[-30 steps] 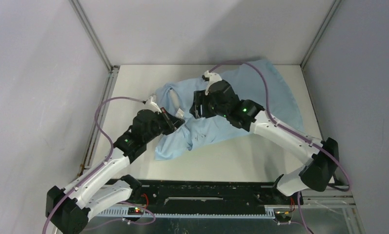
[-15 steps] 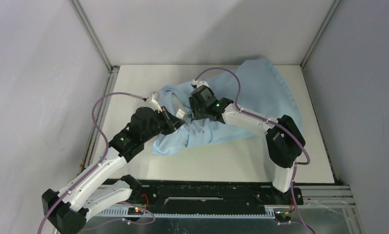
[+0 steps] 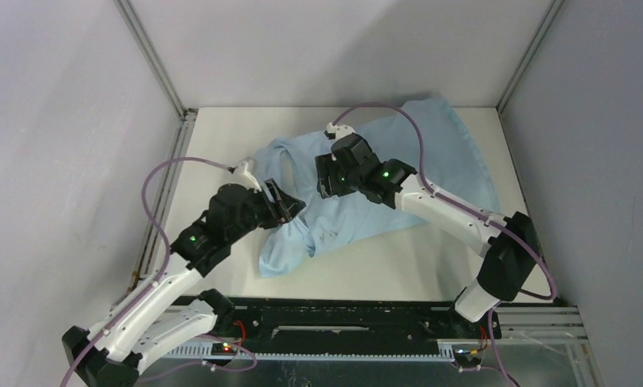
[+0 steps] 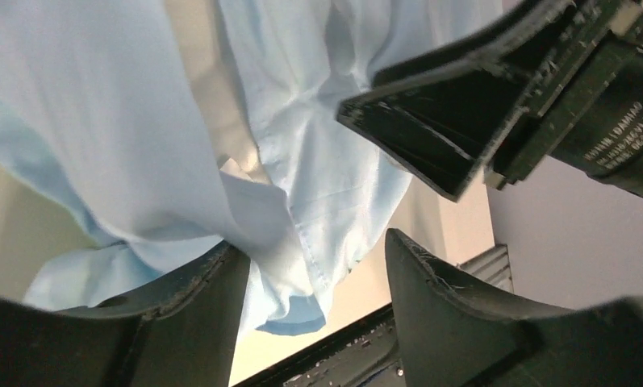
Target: Put the pillow into the pillowcase
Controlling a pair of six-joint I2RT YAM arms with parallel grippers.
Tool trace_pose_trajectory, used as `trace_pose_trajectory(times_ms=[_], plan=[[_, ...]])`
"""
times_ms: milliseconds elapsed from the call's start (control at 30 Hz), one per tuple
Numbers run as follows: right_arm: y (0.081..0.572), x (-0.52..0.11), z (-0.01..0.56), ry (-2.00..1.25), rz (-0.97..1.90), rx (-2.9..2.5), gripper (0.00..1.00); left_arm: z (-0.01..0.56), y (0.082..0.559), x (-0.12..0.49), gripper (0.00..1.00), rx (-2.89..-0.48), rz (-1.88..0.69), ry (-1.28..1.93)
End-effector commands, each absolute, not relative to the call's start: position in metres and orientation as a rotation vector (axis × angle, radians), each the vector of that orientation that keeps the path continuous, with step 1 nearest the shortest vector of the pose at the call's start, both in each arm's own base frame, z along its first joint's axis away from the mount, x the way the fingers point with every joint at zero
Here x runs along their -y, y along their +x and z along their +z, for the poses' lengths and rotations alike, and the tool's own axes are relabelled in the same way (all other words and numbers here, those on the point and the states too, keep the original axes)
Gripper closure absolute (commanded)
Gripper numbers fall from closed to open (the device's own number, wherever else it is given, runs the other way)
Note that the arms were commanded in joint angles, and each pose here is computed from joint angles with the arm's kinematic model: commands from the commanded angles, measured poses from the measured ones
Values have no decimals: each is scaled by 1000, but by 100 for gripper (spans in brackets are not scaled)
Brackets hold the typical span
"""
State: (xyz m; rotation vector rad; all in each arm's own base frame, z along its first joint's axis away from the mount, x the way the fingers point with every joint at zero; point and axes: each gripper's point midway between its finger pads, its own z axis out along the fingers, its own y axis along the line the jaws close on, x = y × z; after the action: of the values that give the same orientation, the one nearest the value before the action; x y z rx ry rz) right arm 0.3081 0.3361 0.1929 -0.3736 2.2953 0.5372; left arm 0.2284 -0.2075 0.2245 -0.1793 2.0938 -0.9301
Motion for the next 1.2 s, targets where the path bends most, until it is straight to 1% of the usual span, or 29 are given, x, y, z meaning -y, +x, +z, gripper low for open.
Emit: trace_pose_trajectory(times_ms=[0, 100, 233, 333, 467, 533, 633, 767, 833, 867, 933, 1000, 1067, 1167], plan=[[306, -329, 244, -419, 517, -2204, 36, 272, 237, 160, 34, -1963, -766, -247], [309, -335, 247, -464, 491, -2190, 35, 268, 242, 141, 33, -1968, -726, -303], [307, -359, 251, -546, 480, -2165, 35, 261, 253, 133, 33, -1981, -686, -325], [310, -381, 250, -605, 424, -2145, 34, 258, 268, 132, 34, -1973, -691, -351], [327, -397, 231, -633, 300, -2162, 34, 269, 291, 139, 38, -1961, -694, -329], [333, -402, 219, -633, 269, -2176, 34, 266, 303, 140, 41, -1988, -655, -328], [338, -403, 197, -627, 251, -2203, 37, 264, 316, 146, 44, -2004, -634, -304], [342, -394, 171, -566, 303, -2271, 50, 248, 331, 156, 45, -2086, -539, -241], [342, -389, 163, -519, 389, -2299, 61, 237, 338, 158, 47, -2134, -454, -196], [340, -390, 163, -490, 456, -2303, 67, 231, 340, 158, 50, -2158, -417, -179], [338, -387, 162, -448, 560, -2305, 79, 220, 346, 157, 61, -2197, -336, -145], [336, -382, 153, -417, 608, -2325, 87, 210, 352, 149, 69, -2236, -218, -122], [337, -379, 148, -397, 638, -2334, 93, 206, 353, 138, 77, -2262, -103, -91], [333, -377, 139, -395, 678, -2354, 100, 214, 352, 121, 79, -2245, 36, -72]])
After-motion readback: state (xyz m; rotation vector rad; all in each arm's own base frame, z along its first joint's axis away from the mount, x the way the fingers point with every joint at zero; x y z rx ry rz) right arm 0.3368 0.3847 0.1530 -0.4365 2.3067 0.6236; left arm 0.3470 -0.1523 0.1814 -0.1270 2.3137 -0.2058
